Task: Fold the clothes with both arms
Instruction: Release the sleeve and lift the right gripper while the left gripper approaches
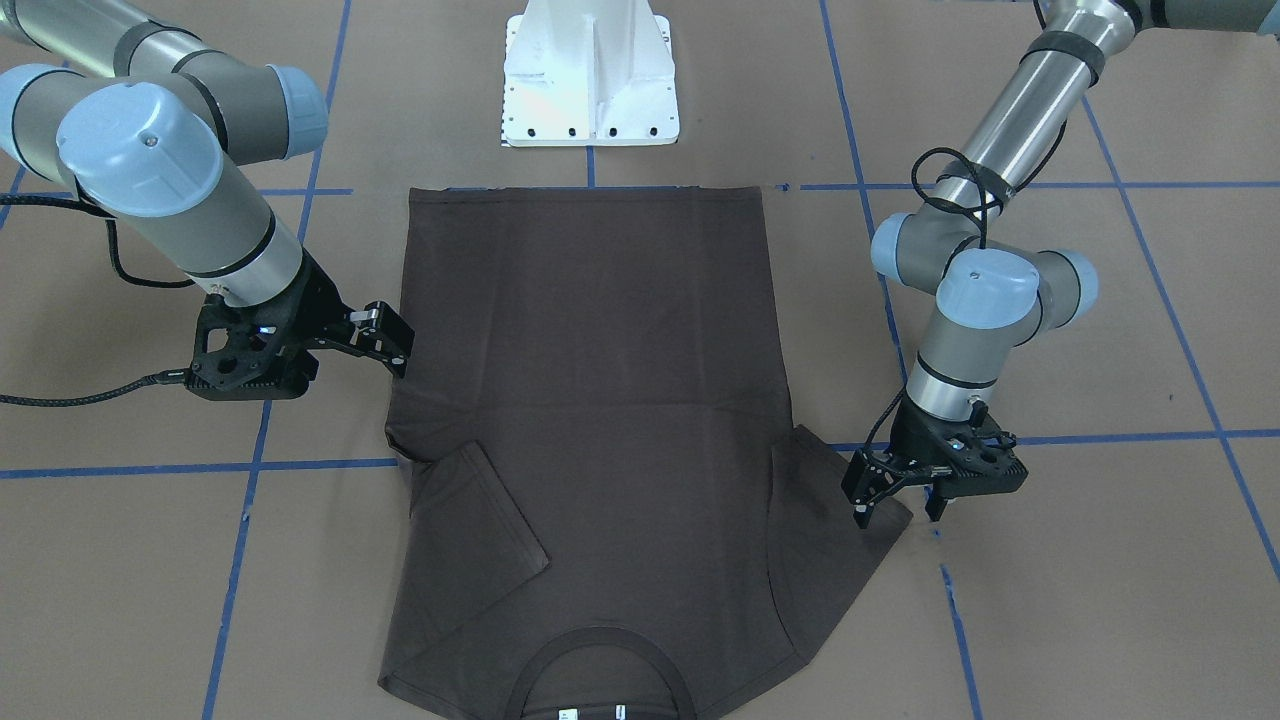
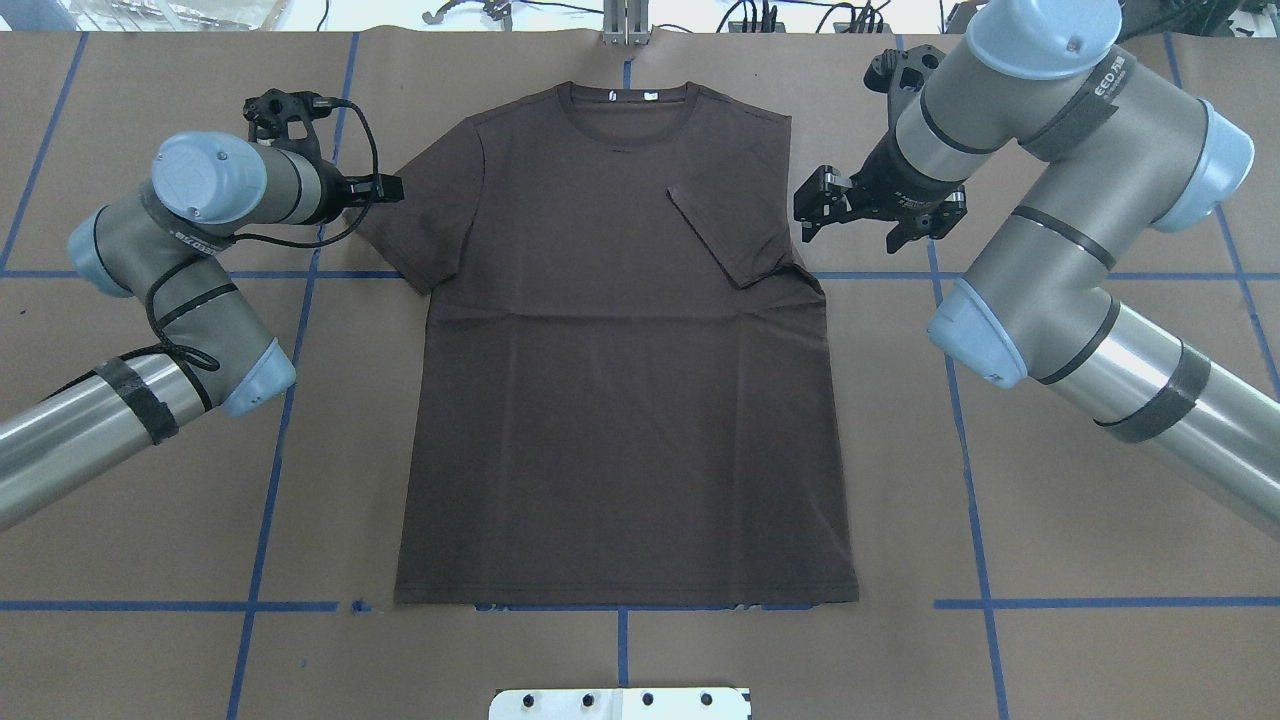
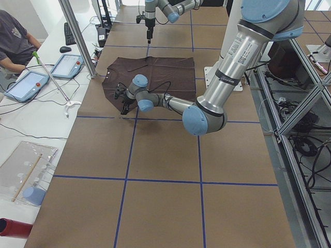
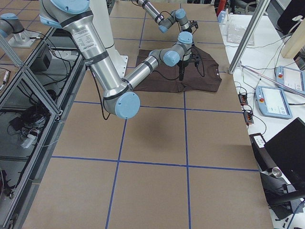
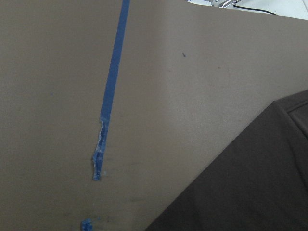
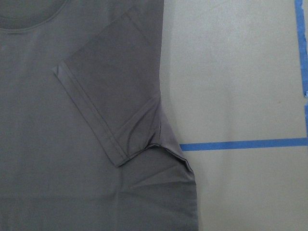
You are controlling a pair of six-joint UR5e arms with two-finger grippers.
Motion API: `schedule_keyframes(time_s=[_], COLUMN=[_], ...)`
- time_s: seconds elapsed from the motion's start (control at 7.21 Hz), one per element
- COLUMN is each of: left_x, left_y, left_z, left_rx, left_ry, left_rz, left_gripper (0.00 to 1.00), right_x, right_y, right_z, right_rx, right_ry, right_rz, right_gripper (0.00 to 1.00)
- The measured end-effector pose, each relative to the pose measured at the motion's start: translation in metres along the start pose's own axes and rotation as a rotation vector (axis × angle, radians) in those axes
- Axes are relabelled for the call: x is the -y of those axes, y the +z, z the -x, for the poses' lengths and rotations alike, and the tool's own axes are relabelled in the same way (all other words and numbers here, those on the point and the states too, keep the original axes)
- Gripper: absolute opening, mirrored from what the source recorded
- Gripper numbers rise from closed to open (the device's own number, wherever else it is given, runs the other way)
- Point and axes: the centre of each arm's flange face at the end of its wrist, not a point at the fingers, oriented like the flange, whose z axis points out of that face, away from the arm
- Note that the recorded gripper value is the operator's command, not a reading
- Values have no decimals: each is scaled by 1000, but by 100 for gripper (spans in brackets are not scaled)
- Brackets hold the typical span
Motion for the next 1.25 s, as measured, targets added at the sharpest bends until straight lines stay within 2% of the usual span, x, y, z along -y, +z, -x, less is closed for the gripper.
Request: schedule_keyframes(time_s=[0.28, 0.55, 1.11, 1.25], left_x=[-2, -3, -4, -3], left_y=[2, 5, 8, 7], left_z=[5, 9, 11, 9], left_rx=[10, 19, 27, 26], left_ry=[5, 6, 7, 8], left_rz=[3, 6, 9, 9], left_gripper=[87, 75, 0, 0], right_x=[0, 0, 1, 1], right_y=[0, -2, -2, -2], right_z=[2, 5, 5, 5], right_rx=[2, 5, 5, 4], right_ry=[0, 0, 1, 1], right_rz=[0, -1, -1, -1], right_gripper=[100, 100, 100, 100])
